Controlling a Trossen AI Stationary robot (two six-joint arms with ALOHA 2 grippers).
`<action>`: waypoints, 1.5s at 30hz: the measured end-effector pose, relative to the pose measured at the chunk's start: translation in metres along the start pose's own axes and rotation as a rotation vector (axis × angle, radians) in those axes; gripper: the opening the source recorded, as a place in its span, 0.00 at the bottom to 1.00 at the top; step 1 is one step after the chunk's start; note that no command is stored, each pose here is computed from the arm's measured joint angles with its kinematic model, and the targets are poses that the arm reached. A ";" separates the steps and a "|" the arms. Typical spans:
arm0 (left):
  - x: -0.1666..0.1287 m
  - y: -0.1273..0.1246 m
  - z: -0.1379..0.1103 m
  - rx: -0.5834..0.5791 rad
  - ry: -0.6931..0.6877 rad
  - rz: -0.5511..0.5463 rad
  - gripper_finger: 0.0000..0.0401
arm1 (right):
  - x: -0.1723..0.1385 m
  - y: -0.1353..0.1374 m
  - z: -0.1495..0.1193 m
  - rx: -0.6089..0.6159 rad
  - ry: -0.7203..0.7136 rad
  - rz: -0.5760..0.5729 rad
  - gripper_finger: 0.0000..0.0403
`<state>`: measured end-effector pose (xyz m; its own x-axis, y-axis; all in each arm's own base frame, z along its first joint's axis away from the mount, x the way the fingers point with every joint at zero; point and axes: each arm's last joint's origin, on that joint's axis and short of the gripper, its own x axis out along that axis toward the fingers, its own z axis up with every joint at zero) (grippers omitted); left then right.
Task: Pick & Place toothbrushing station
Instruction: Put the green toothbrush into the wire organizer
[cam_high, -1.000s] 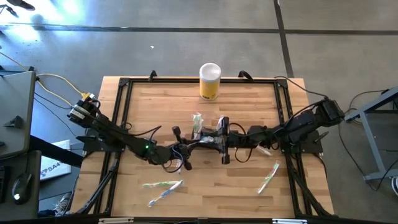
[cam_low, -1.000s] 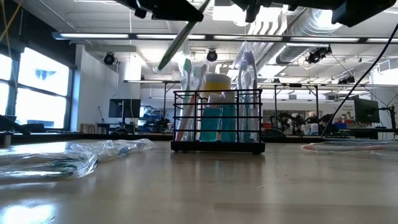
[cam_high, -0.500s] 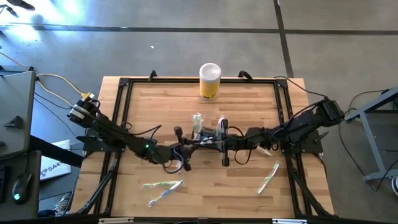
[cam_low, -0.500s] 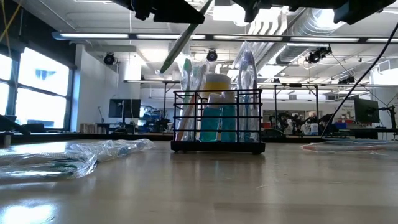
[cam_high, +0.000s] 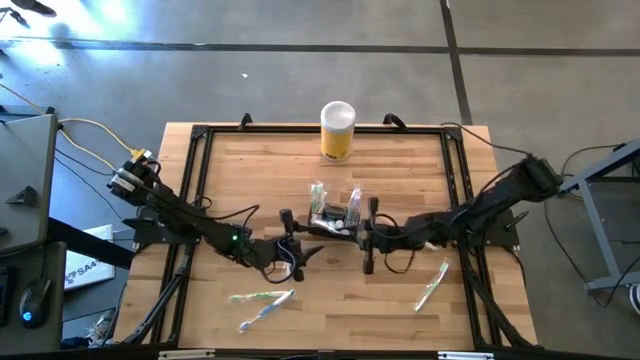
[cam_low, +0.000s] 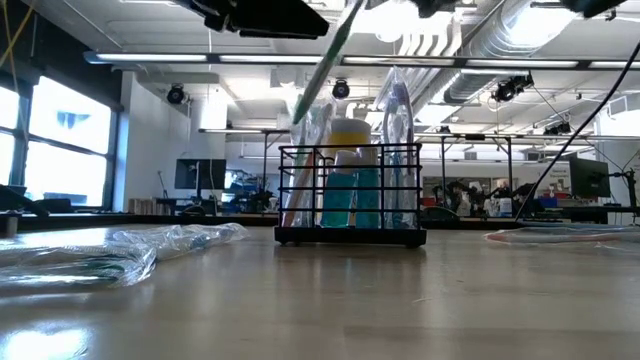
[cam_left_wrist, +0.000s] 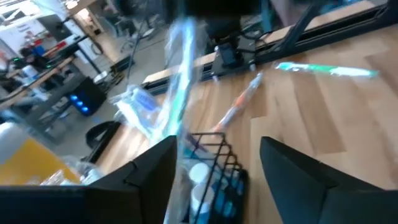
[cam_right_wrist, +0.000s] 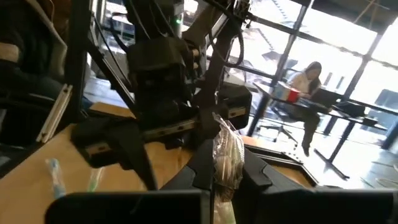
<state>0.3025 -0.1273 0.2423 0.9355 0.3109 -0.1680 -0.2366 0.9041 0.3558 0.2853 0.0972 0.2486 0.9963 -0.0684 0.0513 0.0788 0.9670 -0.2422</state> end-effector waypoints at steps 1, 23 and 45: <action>-0.002 -0.001 0.000 0.005 0.003 0.002 0.57 | -0.004 0.002 0.004 -0.003 0.007 -0.002 0.04; -0.030 -0.011 -0.009 0.104 0.137 0.081 0.60 | -0.085 0.000 0.050 0.172 0.148 -0.146 0.04; -0.034 -0.010 -0.032 0.016 0.296 0.067 0.60 | -0.033 -0.028 -0.015 0.402 0.444 -0.110 0.04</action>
<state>0.2644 -0.1373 0.2154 0.8001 0.4436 -0.4039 -0.2885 0.8748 0.3892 0.2511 0.0685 0.2390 0.9085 -0.1856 -0.3743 0.2498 0.9595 0.1305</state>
